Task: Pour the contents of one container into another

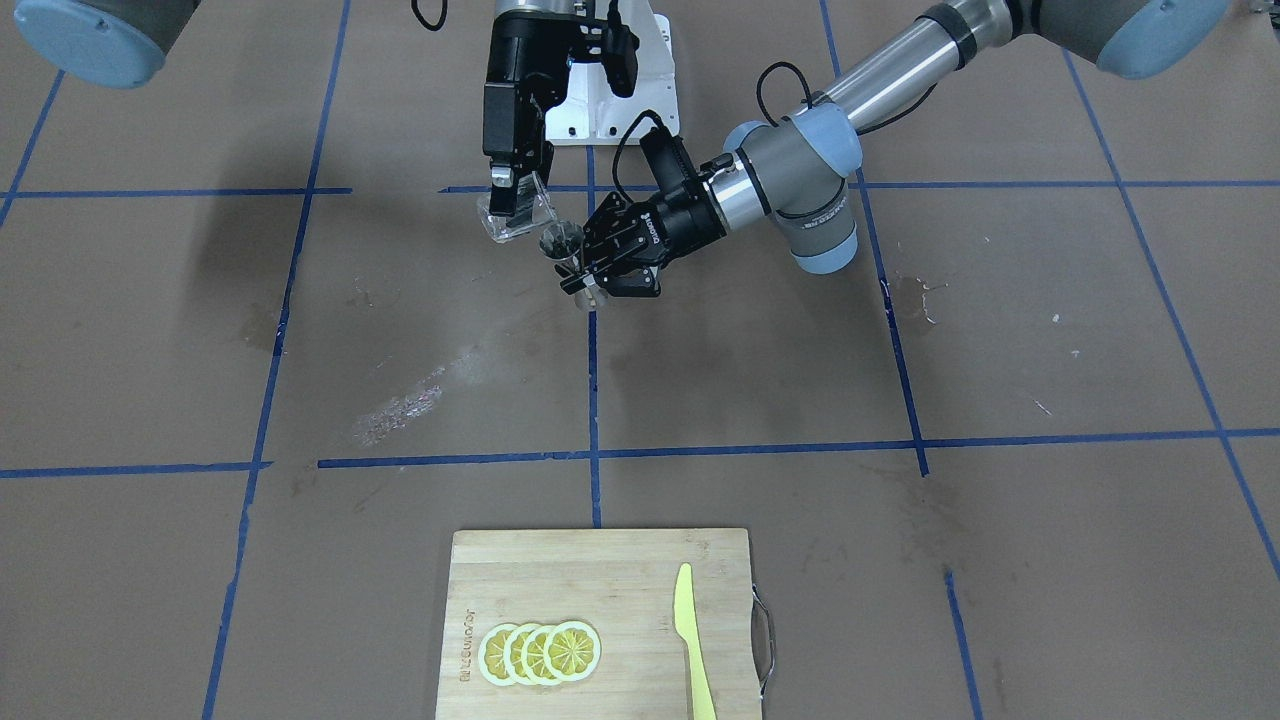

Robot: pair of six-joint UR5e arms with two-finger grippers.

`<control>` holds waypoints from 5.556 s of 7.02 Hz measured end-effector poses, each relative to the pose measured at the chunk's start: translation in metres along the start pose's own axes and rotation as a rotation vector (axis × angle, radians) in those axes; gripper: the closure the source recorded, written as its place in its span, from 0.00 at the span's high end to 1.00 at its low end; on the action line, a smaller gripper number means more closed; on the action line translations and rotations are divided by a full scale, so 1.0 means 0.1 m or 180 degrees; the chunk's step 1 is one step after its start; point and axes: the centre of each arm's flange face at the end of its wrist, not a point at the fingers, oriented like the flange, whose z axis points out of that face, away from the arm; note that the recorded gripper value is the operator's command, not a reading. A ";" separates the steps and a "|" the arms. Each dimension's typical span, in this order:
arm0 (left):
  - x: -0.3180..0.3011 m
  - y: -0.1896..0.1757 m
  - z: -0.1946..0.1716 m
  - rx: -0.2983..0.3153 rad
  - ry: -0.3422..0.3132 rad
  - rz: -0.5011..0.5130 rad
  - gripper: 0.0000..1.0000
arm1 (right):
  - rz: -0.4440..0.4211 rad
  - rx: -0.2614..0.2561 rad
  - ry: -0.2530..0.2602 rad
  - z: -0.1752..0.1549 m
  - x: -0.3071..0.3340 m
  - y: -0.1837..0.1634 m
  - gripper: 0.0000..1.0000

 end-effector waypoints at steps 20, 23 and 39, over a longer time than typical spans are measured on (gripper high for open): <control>-0.16 -0.09 -0.27 0.0074 -0.0076 0.0013 0.00 | 0.1676 0.0231 -0.0233 0.55 0.78 0.45 0.00; -0.49 -0.03 -0.69 -0.0014 -0.0110 -0.0172 0.00 | 0.1763 0.0400 -0.0150 0.70 0.90 0.51 0.00; -0.18 1.62 -3.34 0.0273 -0.2583 -0.1436 0.00 | 0.1736 0.0416 -0.0143 0.70 0.89 0.52 0.00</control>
